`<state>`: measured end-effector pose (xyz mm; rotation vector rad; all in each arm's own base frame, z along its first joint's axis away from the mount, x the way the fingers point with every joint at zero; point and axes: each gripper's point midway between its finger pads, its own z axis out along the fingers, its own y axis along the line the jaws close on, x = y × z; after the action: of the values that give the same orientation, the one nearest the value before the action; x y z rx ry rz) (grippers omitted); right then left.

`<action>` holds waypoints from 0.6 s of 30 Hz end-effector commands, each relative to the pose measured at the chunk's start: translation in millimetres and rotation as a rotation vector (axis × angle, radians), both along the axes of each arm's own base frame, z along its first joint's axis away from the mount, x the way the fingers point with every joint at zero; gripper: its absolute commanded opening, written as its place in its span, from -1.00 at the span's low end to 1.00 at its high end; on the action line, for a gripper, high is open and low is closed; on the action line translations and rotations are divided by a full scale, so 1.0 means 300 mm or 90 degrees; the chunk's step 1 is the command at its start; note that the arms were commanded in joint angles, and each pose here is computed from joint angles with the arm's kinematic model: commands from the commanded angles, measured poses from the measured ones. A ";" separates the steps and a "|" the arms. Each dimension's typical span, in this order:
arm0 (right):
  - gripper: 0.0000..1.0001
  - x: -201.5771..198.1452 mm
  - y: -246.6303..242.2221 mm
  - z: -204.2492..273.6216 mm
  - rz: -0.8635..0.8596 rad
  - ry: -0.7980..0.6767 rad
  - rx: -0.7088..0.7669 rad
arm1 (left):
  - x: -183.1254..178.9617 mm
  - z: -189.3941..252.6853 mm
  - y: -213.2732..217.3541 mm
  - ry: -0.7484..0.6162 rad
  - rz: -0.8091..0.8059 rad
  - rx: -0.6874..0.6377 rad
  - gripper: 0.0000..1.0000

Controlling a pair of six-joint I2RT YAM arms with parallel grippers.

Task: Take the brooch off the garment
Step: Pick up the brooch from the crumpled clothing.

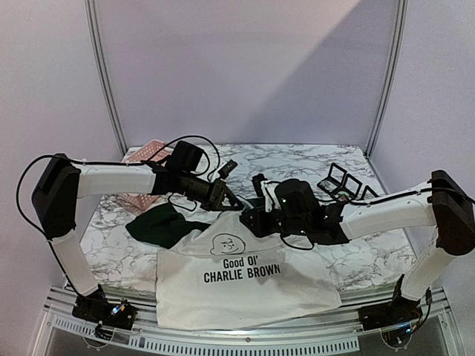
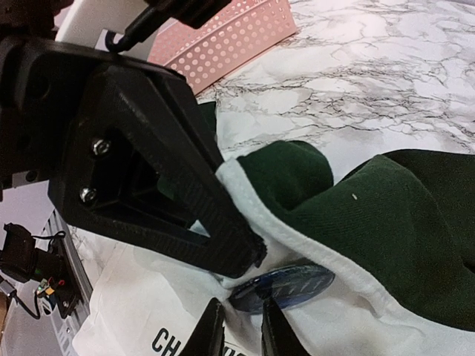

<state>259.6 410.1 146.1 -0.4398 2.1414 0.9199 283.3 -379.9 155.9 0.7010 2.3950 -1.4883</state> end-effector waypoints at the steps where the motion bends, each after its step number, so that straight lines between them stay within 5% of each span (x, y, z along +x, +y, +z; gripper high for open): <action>1: -0.68 0.033 -0.015 -0.001 -0.049 0.002 -0.009 | 0.007 0.057 0.013 -0.024 0.003 -0.022 -1.00; 18: -0.42 0.036 -0.049 0.085 -0.077 -0.018 0.040 | 0.014 0.058 0.023 -0.040 0.010 -0.007 -1.00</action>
<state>268.9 401.8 164.3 -0.3246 2.1065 0.9155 285.1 -378.1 158.7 0.7006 2.3862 -1.4609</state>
